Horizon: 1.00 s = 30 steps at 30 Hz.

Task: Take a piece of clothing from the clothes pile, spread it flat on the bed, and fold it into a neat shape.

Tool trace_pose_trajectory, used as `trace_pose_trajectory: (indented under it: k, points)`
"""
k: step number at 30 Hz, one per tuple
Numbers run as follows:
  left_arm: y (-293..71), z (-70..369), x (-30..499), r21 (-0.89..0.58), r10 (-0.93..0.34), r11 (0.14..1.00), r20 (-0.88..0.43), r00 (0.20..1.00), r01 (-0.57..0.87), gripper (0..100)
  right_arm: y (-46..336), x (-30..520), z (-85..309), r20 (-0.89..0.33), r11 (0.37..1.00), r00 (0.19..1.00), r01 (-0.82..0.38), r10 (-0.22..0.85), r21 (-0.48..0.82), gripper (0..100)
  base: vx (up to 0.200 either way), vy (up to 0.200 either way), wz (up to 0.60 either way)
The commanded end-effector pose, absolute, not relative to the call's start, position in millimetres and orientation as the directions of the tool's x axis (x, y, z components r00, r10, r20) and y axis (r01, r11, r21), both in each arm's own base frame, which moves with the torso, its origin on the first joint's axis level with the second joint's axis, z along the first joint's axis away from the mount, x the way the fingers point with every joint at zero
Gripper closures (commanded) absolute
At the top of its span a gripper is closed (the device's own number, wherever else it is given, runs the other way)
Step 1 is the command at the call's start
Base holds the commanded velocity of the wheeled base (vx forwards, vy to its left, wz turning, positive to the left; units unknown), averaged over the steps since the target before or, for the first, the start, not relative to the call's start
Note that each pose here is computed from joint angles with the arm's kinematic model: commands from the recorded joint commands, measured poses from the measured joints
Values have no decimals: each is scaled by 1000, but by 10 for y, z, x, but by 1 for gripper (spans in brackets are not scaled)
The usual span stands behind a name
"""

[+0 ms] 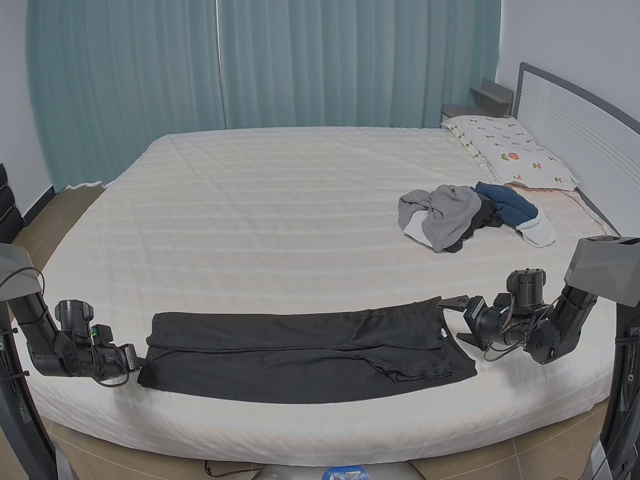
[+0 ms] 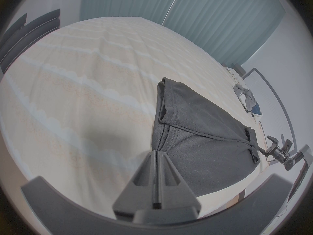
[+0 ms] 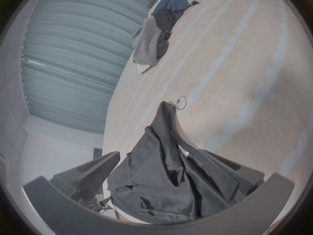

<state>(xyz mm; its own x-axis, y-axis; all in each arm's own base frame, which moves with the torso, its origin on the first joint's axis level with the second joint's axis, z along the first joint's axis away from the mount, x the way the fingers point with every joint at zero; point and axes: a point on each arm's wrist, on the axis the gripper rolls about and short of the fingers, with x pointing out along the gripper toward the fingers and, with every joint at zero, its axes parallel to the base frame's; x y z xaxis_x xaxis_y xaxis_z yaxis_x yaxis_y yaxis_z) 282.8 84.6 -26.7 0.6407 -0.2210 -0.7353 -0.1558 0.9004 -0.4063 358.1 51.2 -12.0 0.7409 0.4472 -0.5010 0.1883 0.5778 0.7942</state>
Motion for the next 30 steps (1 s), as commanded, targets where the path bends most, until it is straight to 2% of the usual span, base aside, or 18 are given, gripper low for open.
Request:
trace_pose_trajectory:
  k: [1,9,21,22,30]
  points:
    - [858,-242,2792,-402,-216,902,-735,643,-158,100,511,3582,-117,-500,577,742,187,447,795,0,0,0,0]
    - [857,-255,2671,-355,-215,928,-753,622,-109,100,516,3577,-119,-501,578,740,188,448,794,0,0,0,0]
    - [896,-266,2677,-352,-209,928,-760,616,-119,100,516,3577,-119,-501,578,740,188,448,794,0,0,0,0]
    - [902,-265,2679,-353,-208,928,-759,617,-121,0,517,3581,-117,-500,578,741,187,448,795,0,0,0,0]
    - [932,-190,2751,-372,-203,918,-735,647,-134,0,516,3578,-118,-500,578,741,187,448,795,0,0,0,0]
